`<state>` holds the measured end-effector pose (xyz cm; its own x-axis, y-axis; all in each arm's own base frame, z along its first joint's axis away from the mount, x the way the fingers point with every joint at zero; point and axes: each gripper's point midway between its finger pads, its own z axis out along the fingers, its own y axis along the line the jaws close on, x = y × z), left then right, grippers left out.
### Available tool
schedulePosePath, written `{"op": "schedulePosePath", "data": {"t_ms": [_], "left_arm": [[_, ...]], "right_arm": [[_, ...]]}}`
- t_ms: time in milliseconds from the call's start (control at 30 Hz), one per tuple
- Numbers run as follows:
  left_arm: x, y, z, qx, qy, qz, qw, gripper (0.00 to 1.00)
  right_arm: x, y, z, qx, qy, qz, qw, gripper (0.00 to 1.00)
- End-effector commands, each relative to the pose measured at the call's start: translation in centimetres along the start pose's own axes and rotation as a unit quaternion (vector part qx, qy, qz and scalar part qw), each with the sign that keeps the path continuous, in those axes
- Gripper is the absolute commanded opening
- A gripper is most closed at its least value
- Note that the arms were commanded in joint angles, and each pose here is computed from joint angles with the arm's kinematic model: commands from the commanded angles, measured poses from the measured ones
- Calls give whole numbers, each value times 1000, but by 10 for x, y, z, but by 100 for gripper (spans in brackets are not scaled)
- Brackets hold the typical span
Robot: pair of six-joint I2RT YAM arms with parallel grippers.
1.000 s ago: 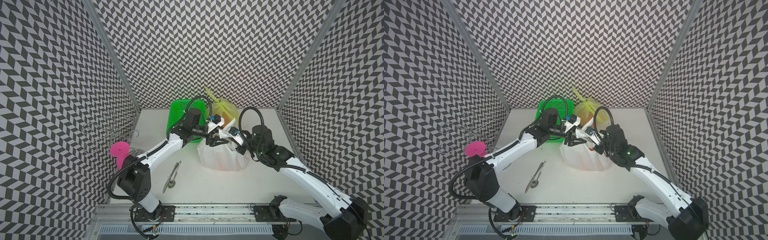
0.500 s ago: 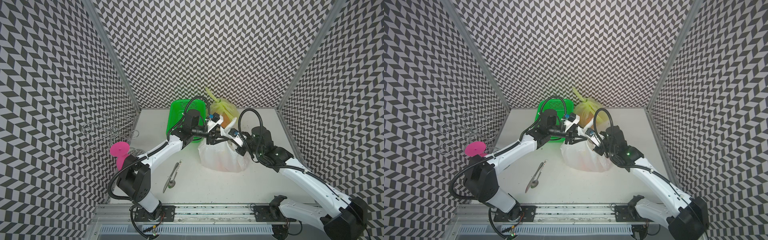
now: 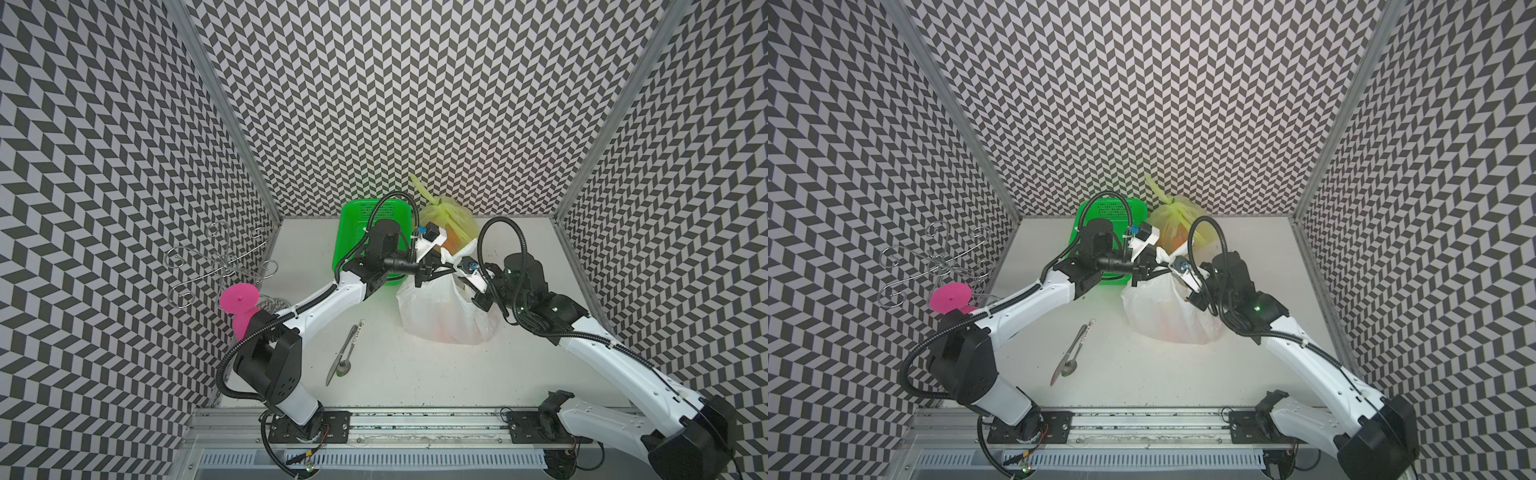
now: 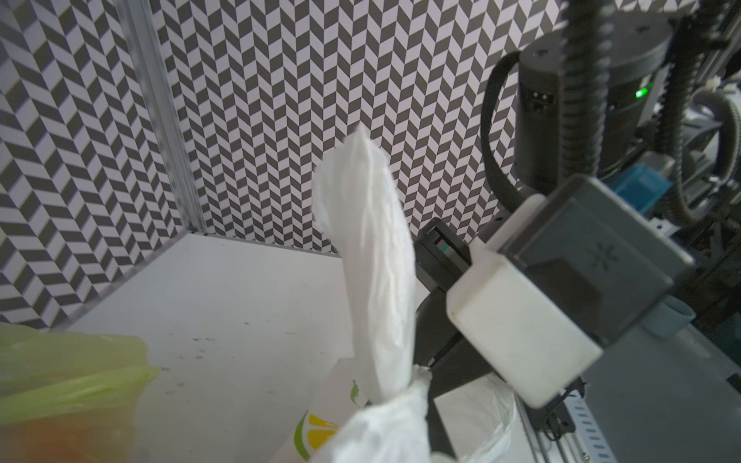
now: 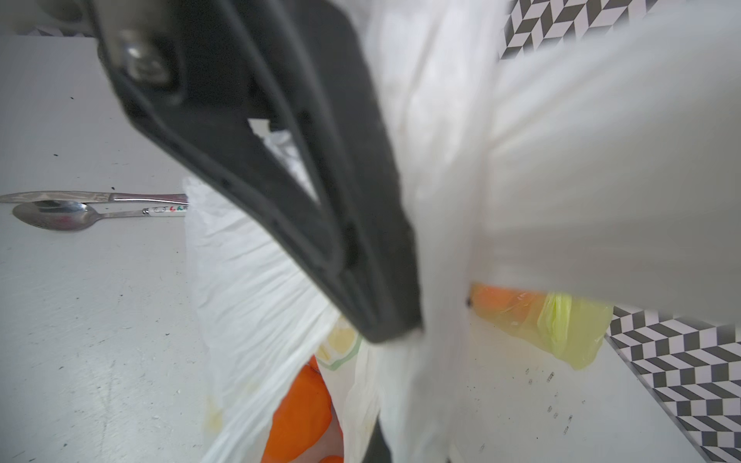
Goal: Place the oranges into plastic bags & tie knots
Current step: Tie the plastic bag at the center of the board.
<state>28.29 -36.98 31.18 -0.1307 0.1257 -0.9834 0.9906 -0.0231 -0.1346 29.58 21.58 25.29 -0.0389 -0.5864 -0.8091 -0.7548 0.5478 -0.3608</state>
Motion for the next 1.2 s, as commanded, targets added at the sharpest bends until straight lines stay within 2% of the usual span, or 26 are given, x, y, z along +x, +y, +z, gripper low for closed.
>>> {"op": "schedulePosePath", "data": {"t_ms": [0,100,200,333,467,533,600,667,767,833,867,1000,1167], "left_arm": [[0,-9,-1,11,0,20,1000,0],[5,-16,-2,24,9,38,999,0],[10,-19,-4,27,14,47,998,0],[14,-15,-10,24,9,42,999,0],[13,-10,-18,12,1,56,998,0],[13,-8,-21,5,-1,70,998,0],[14,-6,-24,-1,0,88,996,0],[16,-6,-26,-2,2,107,994,0],[20,-10,-26,10,6,129,992,0],[23,-15,-27,20,6,140,990,0],[24,-16,-27,23,6,145,989,0],[26,-20,-28,31,5,152,988,0],[26,-24,-29,38,3,155,987,0]], "right_arm": [[-18,-28,-14,68,-24,4,997,11],[-22,-42,-19,101,-33,17,994,19],[-26,-54,-22,134,-42,33,990,24],[-22,-72,-25,187,-44,58,980,24],[-15,-74,-24,194,-36,62,978,26],[-17,-68,-25,165,-38,60,984,30],[-28,-50,-31,93,-65,47,992,38],[-45,-28,-45,9,-109,31,994,49],[-66,-11,-66,-81,-165,31,982,64],[-76,-11,-72,-116,-189,42,974,79],[-80,-11,-73,-131,-197,44,971,82],[-94,-12,-70,-171,-221,47,959,86],[-98,-10,-55,-217,-227,43,948,85]]}}
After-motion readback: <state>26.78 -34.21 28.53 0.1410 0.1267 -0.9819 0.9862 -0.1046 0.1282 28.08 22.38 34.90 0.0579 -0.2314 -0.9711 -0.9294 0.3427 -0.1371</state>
